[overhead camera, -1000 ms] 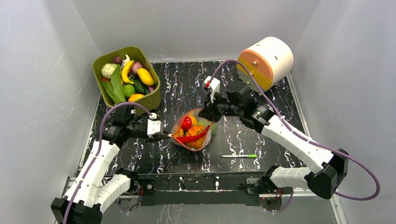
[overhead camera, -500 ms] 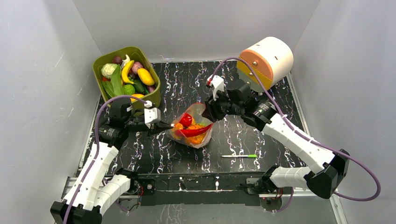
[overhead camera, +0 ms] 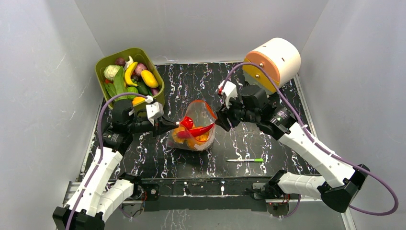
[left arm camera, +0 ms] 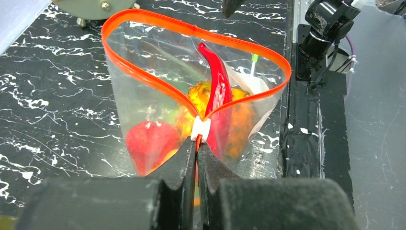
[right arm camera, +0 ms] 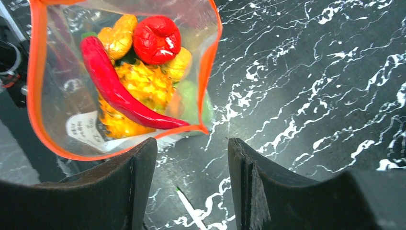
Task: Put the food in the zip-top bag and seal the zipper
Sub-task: Zip the zipper food storage bag at the center of the board.
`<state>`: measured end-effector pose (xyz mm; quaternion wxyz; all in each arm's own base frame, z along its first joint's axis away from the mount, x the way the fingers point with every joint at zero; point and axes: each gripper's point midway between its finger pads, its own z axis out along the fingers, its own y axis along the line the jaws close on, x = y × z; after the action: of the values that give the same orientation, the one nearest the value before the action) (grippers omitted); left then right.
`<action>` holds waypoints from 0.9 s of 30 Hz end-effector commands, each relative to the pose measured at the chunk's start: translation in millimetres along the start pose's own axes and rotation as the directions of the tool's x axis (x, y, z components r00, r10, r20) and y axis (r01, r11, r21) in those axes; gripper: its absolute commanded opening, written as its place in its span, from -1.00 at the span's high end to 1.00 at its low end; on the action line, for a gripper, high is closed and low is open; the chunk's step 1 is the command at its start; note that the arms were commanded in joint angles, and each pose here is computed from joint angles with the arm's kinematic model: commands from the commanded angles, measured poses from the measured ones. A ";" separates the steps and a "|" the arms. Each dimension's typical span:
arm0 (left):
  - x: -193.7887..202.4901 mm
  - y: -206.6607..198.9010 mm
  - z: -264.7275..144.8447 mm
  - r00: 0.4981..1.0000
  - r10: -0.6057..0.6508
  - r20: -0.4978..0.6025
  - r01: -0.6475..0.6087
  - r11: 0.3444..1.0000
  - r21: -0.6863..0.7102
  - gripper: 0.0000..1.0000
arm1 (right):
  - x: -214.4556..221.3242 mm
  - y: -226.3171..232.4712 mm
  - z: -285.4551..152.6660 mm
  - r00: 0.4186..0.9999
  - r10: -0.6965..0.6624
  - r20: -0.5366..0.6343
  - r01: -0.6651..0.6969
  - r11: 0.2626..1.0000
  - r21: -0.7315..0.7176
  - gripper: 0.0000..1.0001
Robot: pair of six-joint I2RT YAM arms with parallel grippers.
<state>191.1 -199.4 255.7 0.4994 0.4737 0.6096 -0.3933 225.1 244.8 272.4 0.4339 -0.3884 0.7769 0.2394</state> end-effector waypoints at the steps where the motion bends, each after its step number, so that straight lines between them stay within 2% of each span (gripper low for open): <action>1: -9.1 -6.3 -0.1 0.999 0.033 0.043 -0.034 0.999 0.029 1.00 | -1.3 -10.8 -5.5 0.988 -0.151 0.029 0.150 0.988 0.037 -0.09; 4: -9.0 -7.6 0.1 0.998 0.043 0.043 -0.045 0.998 0.042 1.00 | 18.8 -10.2 -5.8 0.966 -0.259 -0.024 0.259 0.966 0.001 -0.11; 7: -9.3 -9.1 -0.5 0.998 0.050 0.042 -0.052 0.997 0.048 1.00 | 23.6 -15.2 -3.2 0.954 -0.295 -0.053 0.296 0.955 0.006 -0.07; 13: -3.1 -11.2 -1.2 0.998 0.058 0.023 -0.059 0.997 0.058 1.00 | 6.1 -3.1 11.5 0.937 -0.346 0.046 0.348 0.935 -0.063 0.04; 19: -6.7 -12.4 -2.4 0.997 0.072 0.028 -0.073 0.996 0.058 1.00 | 8.3 2.7 29.4 0.934 -0.355 0.042 0.358 0.925 -0.128 0.14; 24: -3.1 -16.0 -3.6 0.996 0.081 0.023 -0.082 0.994 0.066 1.00 | 0.5 8.9 33.6 0.931 -0.355 0.088 0.365 0.918 -0.154 0.21; 27: -3.7 -15.6 -4.2 0.996 0.086 0.023 -0.087 0.994 0.059 1.00 | -8.3 9.8 29.5 0.922 -0.368 0.117 0.383 0.912 -0.145 0.33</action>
<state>182.9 -198.7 247.1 0.4929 0.4912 0.6004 -0.3941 227.3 261.8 226.3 0.4103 -0.5518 0.6927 0.2175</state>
